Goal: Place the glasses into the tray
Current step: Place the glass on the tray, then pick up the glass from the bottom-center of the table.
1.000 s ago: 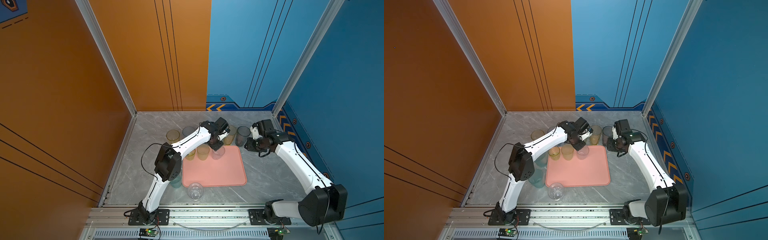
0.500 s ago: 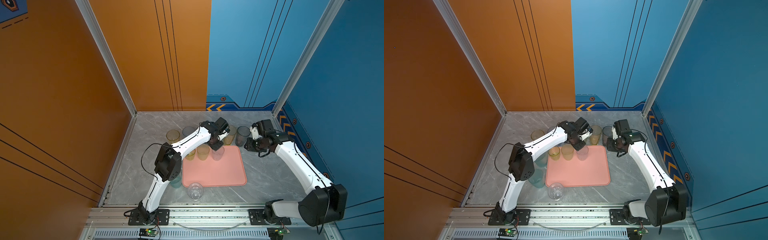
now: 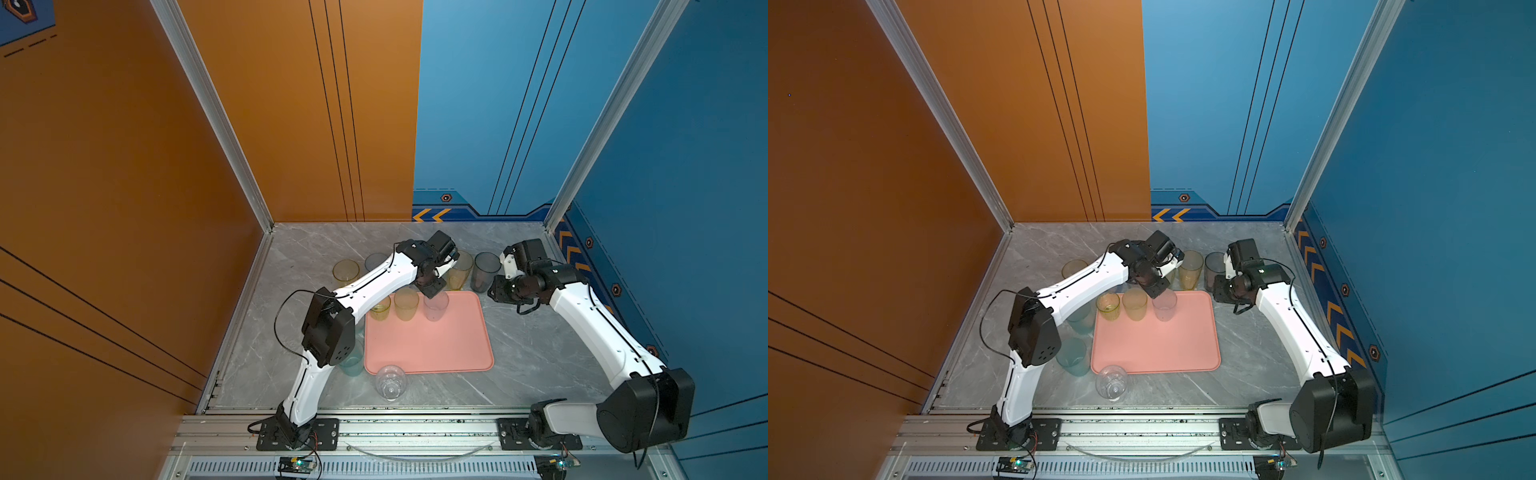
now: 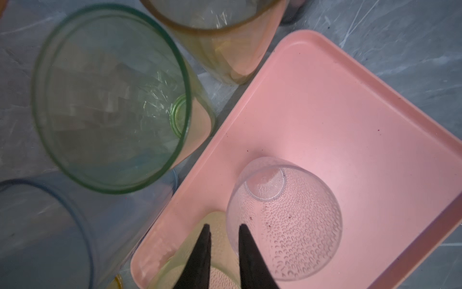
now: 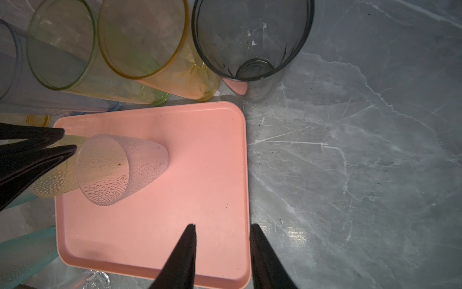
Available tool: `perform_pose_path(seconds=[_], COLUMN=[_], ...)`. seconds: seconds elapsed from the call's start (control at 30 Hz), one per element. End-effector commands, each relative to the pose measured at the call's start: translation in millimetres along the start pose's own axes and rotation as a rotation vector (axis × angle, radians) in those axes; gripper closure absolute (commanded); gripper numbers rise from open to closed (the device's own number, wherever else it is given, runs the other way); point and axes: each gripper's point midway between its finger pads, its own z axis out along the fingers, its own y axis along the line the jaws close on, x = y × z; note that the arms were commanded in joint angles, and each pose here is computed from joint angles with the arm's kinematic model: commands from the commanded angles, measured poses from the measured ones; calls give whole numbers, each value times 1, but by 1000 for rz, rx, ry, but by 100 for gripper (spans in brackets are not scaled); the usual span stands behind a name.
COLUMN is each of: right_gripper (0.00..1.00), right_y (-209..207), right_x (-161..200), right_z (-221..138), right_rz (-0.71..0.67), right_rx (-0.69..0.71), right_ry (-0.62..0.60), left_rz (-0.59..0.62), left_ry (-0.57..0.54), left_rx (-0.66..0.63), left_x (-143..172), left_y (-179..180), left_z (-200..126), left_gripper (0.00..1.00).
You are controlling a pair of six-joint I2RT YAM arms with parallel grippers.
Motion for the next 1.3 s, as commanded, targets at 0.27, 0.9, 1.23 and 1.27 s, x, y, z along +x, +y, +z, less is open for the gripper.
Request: perform_pose_path(seconds=[0.27,0.9,1.23,1.27], right_gripper=[65,76,79,79], right_y=[-3,164,219,224], right_x=[-1,149,195,198], right_z=[-22,-20,0,1], right_rz=[0,-468,-603,-613], right_rx=[37,-174,-204,-210], right_ry=[-36,199,317,326], left_rz=[-84,-605,-588,-588], left_ry=[-363,-566,-526,-523], left_rx=[-47,-216,-212,-211], left_x=[-8,149,156,157], left_y=[13,103,100,99], left_z=[-131,-164,-157,-157], left_gripper=[79,79,79,79])
